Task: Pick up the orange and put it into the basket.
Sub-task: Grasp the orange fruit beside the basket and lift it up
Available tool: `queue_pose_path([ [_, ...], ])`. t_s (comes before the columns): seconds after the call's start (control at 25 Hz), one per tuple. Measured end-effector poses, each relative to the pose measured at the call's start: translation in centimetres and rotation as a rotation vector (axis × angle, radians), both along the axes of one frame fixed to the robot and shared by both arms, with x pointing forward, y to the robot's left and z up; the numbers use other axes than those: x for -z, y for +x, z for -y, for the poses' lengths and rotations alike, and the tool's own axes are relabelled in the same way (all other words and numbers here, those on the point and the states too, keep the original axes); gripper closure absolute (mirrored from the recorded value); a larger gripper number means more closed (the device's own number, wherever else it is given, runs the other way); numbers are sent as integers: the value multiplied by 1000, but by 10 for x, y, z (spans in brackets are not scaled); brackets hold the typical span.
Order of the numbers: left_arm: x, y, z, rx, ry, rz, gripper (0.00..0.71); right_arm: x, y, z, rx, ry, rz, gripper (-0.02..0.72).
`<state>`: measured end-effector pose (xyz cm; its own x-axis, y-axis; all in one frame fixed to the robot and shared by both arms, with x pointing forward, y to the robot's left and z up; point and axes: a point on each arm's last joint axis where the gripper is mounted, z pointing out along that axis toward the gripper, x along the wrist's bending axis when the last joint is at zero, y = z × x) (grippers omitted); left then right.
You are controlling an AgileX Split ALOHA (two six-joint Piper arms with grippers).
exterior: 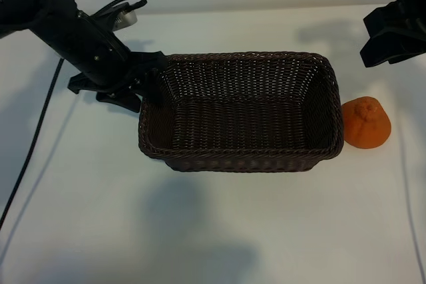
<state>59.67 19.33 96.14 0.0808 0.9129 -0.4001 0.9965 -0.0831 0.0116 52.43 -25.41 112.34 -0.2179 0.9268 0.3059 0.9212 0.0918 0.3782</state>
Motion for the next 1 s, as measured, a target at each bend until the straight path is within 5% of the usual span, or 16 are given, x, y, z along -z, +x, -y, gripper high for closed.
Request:
queue_pose_path([
  [1.0,-32,-20,-5,77,18,-41,243,0,0,0,0,0,0,341],
])
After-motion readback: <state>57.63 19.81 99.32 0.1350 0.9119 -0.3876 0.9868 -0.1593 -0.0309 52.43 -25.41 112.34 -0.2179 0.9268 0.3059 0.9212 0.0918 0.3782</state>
